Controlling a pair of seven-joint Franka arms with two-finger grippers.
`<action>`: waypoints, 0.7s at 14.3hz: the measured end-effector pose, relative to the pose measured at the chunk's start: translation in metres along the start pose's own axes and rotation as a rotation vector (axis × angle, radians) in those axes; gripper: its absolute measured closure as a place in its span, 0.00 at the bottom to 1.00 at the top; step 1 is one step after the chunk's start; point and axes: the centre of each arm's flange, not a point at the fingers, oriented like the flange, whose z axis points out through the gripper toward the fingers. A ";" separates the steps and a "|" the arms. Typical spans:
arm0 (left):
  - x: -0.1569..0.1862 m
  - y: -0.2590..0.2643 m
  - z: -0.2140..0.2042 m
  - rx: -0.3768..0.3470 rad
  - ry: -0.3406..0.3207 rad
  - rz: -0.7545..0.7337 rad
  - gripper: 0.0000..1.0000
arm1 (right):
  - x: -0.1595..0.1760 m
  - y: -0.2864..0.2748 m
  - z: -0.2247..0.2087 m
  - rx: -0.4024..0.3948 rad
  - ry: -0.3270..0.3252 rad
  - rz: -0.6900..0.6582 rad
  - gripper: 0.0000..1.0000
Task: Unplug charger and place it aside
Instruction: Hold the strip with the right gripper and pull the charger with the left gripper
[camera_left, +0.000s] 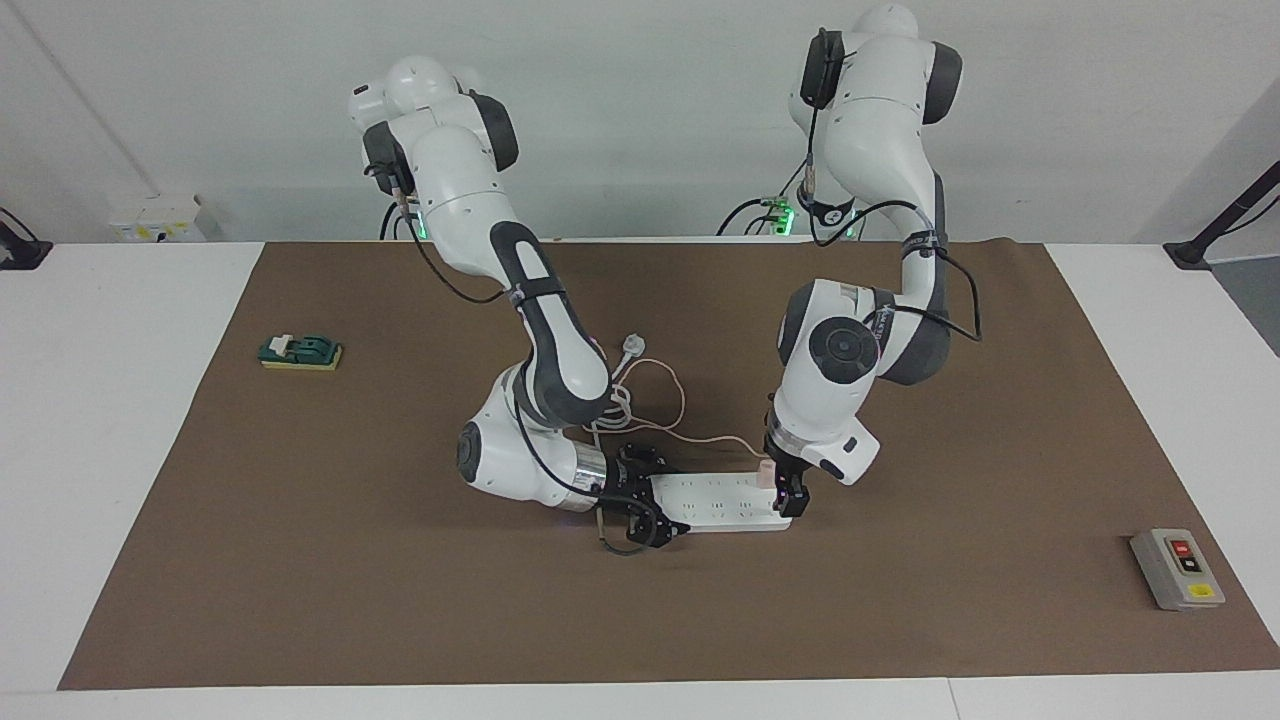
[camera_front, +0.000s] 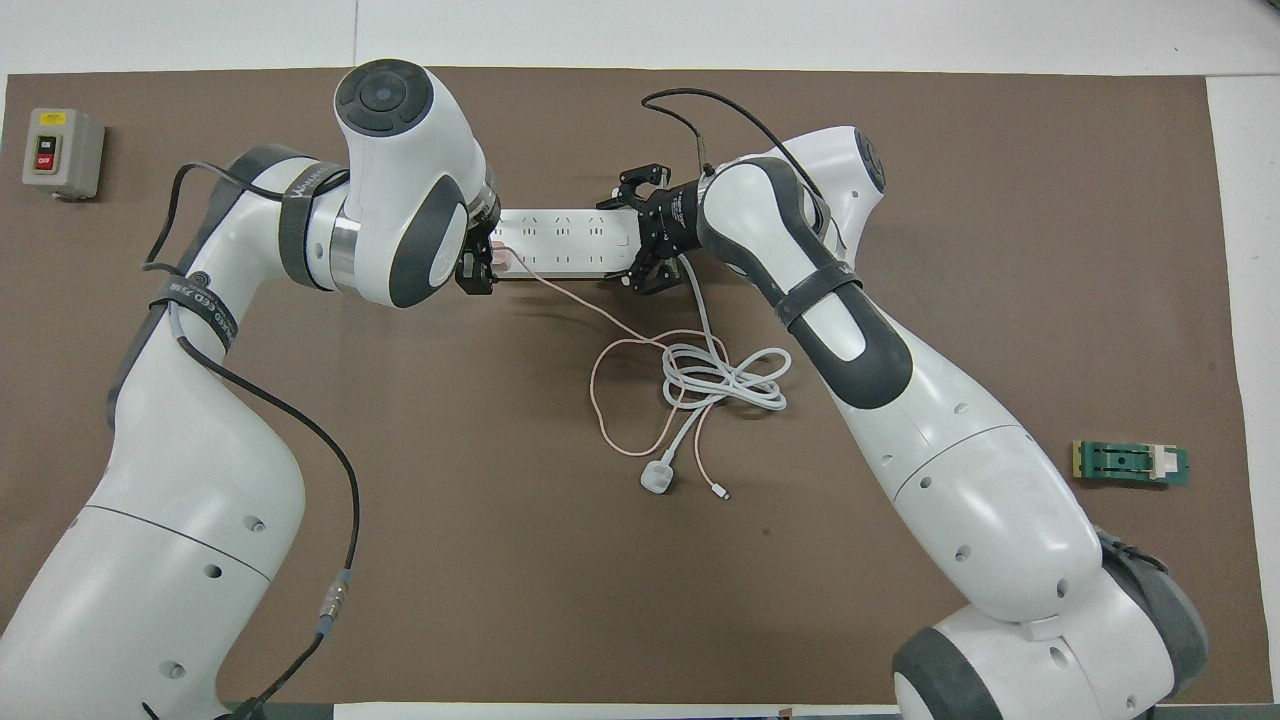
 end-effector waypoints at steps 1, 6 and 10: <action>0.000 0.000 0.001 -0.003 0.003 0.006 0.33 | 0.000 0.000 0.000 0.000 0.000 0.000 0.05; -0.004 -0.004 0.008 0.012 0.015 0.022 0.69 | 0.000 0.000 0.000 0.002 0.001 0.000 0.05; -0.005 -0.005 0.008 0.010 0.020 0.027 0.69 | 0.000 0.000 0.000 0.002 0.001 0.000 0.05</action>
